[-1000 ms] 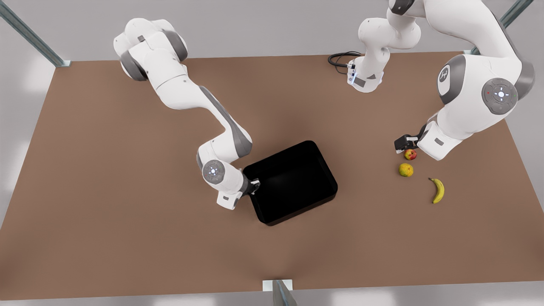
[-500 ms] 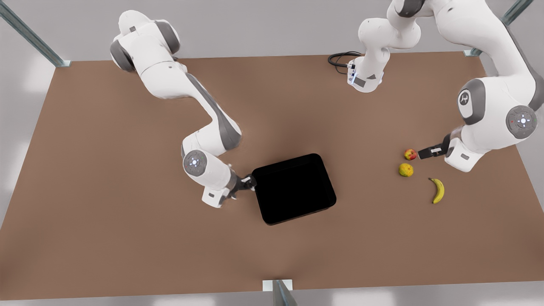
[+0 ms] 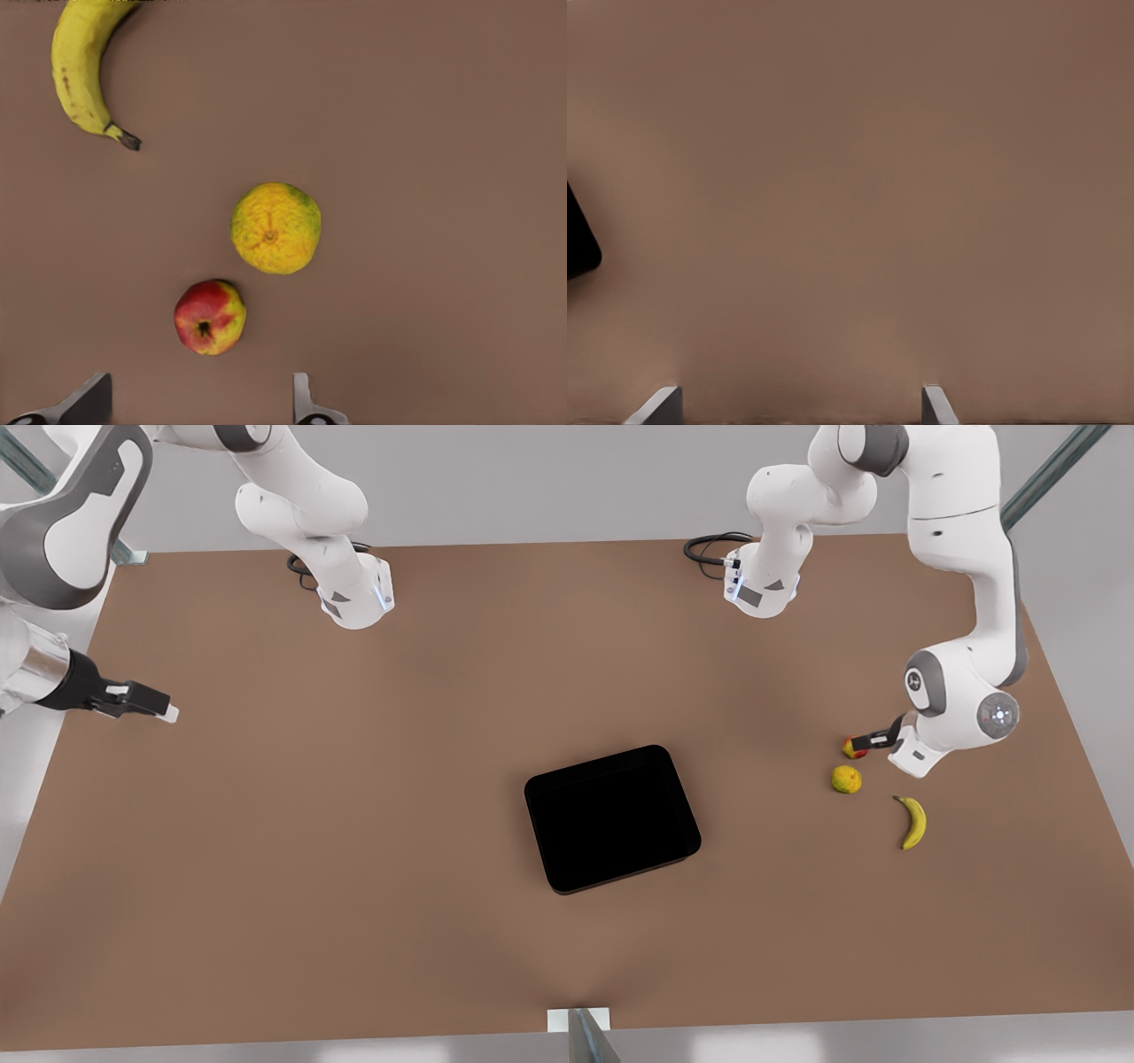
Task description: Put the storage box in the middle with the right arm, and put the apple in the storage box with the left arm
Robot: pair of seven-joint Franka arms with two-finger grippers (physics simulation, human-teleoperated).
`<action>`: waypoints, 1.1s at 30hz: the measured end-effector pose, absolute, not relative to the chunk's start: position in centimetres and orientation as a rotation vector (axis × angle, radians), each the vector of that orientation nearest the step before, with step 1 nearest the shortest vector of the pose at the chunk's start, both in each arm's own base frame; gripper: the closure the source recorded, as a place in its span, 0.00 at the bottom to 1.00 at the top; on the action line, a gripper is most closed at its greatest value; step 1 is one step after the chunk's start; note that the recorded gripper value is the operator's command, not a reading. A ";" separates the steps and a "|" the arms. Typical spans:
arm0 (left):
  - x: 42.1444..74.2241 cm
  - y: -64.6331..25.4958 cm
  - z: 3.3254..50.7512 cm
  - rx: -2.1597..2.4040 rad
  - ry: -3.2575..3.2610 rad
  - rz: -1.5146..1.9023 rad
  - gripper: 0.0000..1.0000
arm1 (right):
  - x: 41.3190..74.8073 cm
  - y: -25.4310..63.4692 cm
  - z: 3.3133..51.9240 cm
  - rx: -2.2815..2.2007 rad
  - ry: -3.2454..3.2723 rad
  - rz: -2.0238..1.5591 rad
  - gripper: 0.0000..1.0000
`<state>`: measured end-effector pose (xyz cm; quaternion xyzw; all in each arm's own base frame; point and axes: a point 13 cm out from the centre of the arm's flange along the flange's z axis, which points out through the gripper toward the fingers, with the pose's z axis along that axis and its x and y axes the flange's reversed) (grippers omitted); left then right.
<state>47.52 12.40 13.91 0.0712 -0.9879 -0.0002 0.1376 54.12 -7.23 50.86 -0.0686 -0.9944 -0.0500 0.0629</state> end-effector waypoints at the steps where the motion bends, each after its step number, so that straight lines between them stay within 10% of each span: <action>1: 46.9 12.5 12.9 0.178 -2.860 -0.001 0.00 | 53.8 -6.9 50.6 -0.183 -2.989 -0.147 0.00; 30: 43.5 12.7 3.2 0.094 -2.861 0.010 0.00 | 52.1 -6.7 49.0 -0.004 -2.900 -0.163 0.00; 31: 43.6 12.7 3.2 0.098 -2.863 0.010 0.25 | 52.1 -6.7 49.0 -0.002 -2.900 -0.163 0.00; 33: 43.6 12.7 3.2 0.107 -2.864 0.010 0.27 | 52.1 -6.7 49.0 0.005 -2.899 -0.165 0.00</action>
